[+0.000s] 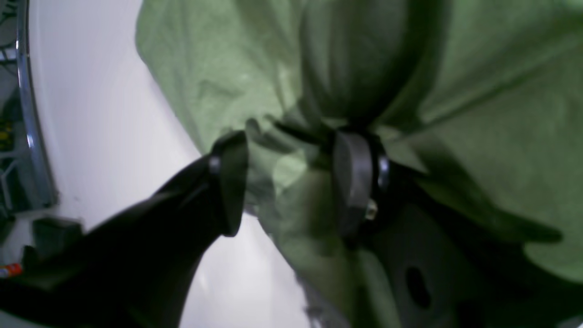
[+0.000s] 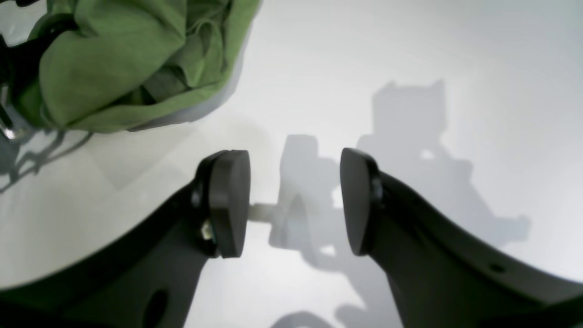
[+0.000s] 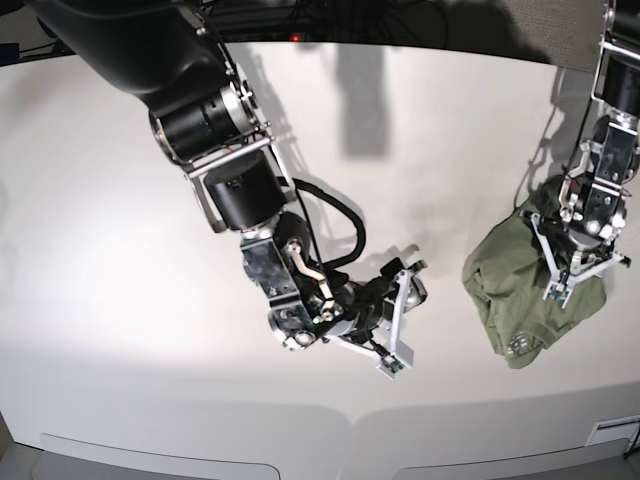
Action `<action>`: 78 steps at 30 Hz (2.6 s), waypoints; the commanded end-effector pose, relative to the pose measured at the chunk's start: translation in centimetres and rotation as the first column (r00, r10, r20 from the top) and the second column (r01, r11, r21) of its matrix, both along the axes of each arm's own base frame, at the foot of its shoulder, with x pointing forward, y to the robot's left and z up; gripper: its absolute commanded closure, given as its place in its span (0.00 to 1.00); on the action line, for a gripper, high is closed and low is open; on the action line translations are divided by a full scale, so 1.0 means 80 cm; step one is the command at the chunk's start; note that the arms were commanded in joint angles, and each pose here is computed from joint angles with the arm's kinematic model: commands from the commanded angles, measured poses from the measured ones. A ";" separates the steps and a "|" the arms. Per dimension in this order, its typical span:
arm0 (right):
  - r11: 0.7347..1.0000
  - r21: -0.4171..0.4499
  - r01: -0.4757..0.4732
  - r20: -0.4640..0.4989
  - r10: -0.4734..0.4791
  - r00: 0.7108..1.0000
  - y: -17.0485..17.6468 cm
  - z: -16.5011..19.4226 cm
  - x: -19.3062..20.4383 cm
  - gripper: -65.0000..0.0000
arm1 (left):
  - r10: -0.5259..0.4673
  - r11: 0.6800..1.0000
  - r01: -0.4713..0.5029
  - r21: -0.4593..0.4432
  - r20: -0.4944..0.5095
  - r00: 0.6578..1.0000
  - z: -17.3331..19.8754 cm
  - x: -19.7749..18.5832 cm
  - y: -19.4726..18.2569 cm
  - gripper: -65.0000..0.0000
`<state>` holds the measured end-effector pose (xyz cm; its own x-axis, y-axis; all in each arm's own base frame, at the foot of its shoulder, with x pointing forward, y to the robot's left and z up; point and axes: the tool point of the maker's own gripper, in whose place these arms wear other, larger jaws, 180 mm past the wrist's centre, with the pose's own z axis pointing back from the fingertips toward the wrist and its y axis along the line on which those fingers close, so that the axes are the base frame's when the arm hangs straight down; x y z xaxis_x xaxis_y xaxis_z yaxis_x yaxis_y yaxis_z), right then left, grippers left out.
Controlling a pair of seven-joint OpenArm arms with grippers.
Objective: Fold the T-shirt properly
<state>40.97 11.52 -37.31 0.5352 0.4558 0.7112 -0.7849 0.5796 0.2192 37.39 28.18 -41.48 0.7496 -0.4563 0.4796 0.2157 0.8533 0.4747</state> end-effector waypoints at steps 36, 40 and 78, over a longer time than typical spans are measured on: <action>0.943 0.122 0.310 0.351 -0.333 0.875 -0.227 0.153 0.017 0.51 | 0.150 0.981 -0.175 0.083 0.245 0.958 0.148 -0.008 0.029 0.55; 0.921 0.124 0.369 0.339 -0.389 0.857 -0.282 0.156 -0.028 0.51 | 0.184 0.978 -0.203 0.054 0.238 0.954 0.157 -0.051 0.029 0.55; 0.865 -0.185 0.466 -0.567 -0.481 0.668 -0.317 0.001 -0.532 0.51 | 0.333 0.925 -0.379 -0.016 -0.446 0.831 -0.008 -0.494 -0.024 0.55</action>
